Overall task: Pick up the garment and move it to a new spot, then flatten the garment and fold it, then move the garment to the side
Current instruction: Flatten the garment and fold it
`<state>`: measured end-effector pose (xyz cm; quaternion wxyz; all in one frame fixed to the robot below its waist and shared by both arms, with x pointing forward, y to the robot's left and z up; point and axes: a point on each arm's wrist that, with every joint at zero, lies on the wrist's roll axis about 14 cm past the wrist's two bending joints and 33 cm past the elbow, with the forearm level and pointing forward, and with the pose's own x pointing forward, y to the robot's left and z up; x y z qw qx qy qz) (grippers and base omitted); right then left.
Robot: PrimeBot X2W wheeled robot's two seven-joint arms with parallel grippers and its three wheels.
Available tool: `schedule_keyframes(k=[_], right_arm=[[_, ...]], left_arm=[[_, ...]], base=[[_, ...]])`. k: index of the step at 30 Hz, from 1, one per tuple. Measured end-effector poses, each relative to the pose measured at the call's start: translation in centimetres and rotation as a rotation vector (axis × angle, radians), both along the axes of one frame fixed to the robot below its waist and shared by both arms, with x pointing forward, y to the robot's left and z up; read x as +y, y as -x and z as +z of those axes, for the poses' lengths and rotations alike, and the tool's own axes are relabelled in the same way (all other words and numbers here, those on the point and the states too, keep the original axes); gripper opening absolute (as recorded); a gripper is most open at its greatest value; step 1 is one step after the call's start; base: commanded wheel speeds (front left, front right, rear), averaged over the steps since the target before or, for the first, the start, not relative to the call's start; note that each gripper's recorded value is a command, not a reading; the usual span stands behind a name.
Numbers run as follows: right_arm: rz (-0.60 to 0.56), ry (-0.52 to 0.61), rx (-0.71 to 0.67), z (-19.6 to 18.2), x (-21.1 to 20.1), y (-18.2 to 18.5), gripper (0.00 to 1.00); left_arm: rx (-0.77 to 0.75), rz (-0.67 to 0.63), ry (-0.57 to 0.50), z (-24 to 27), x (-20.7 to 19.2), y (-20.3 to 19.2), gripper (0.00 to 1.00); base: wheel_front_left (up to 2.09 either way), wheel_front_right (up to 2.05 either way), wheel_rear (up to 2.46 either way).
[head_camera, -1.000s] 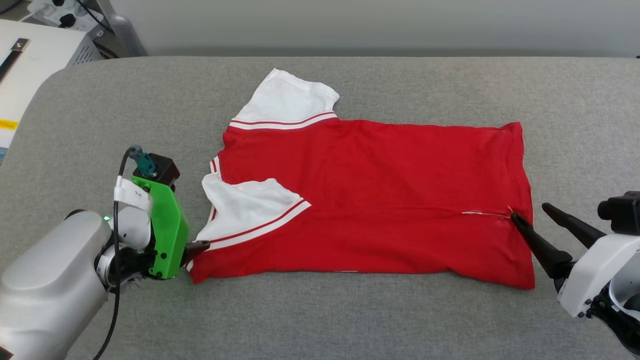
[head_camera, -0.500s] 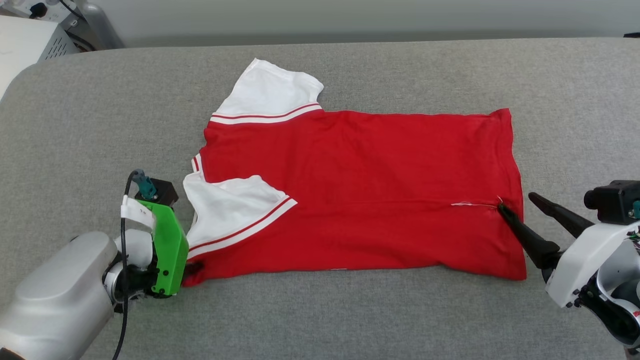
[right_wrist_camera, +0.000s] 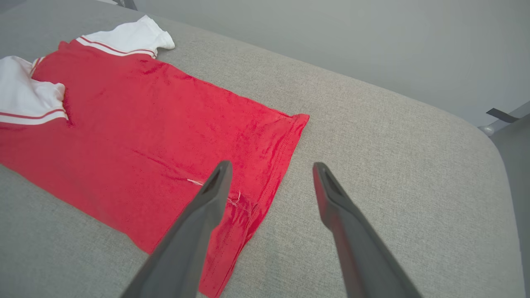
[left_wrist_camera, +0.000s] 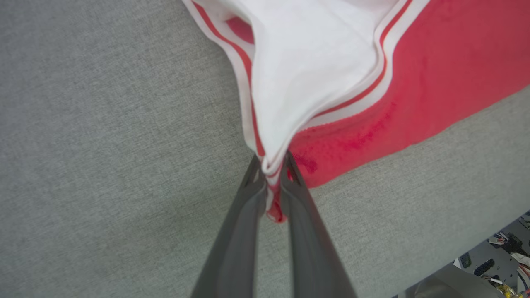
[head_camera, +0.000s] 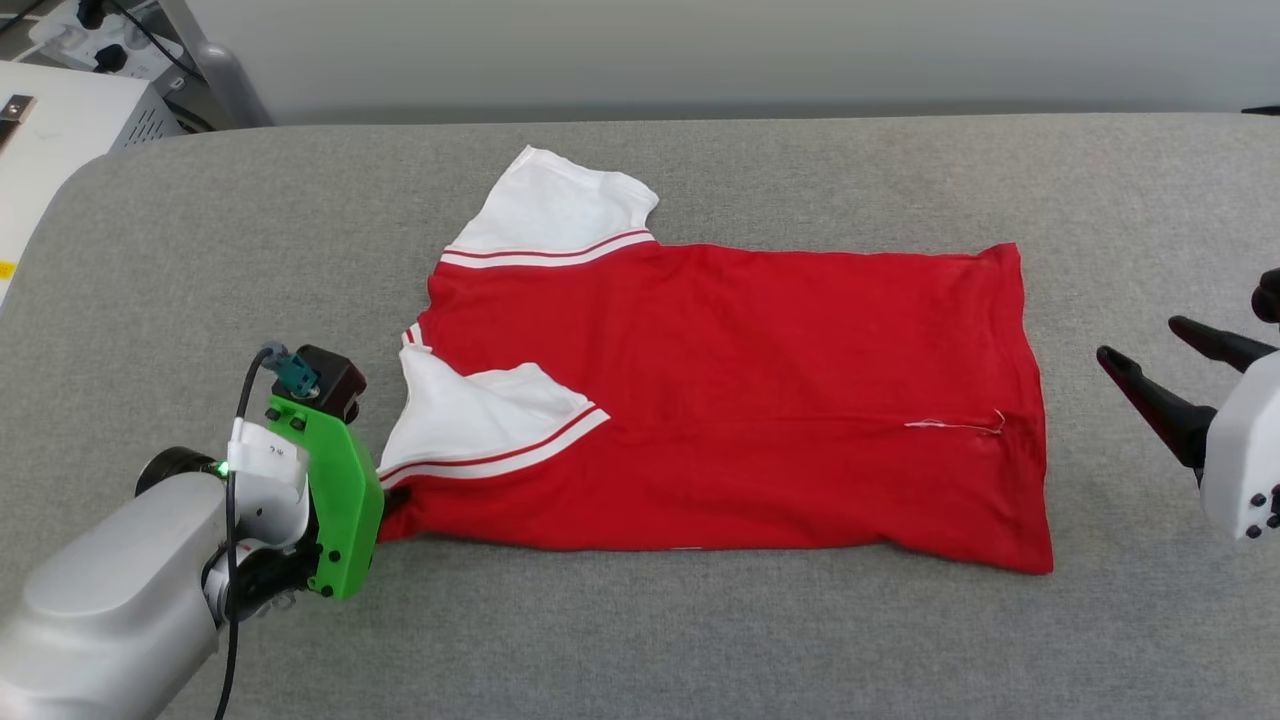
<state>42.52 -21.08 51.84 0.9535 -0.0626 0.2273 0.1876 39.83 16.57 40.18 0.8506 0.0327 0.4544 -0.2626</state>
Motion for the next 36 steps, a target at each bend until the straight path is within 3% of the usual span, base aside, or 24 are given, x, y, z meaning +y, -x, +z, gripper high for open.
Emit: schedule_keyframes(k=[7,14,21,28,29,30,31,36], right_arm=[[-0.007,0.096,0.256,-3.7,-0.8,1.5,1.0],[0.002,0.116,0.451,-9.3,0.0,3.5,1.0],[-0.026,0.052,0.58,-14.4,1.5,4.9,1.0],[-0.037,0.03,0.615,-16.7,1.8,5.7,1.0],[-0.035,0.028,0.603,-16.6,1.9,5.6,0.2],[-0.035,0.025,0.588,-16.6,1.9,5.5,0.04],[-0.035,0.02,0.575,-16.4,1.9,5.4,0.0],[-0.035,-0.019,0.489,-14.8,2.2,4.7,0.0]], left_arm=[[-0.071,-0.02,0.003,1.2,0.1,-0.3,0.0],[-0.08,-0.028,0.014,1.4,-0.3,-0.4,0.0],[-0.068,-0.011,0.015,0.6,0.0,-0.4,0.0],[-0.053,0.01,0.017,-0.2,0.3,-0.3,0.0],[-0.049,0.014,0.015,-0.3,0.4,-0.2,0.0],[-0.048,0.018,0.015,-0.5,0.5,-0.1,0.0],[-0.042,0.024,0.016,-0.6,0.6,0.1,0.0],[-0.04,0.037,0.02,-0.8,0.8,0.9,0.0]], base=[[0.0,0.0,0.0],[0.0,0.0,0.0],[0.0,0.0,0.0],[0.0,0.0,0.0],[0.0,0.0,0.0],[0.0,0.0,0.0],[0.0,0.0,0.0],[0.0,0.0,0.0]])
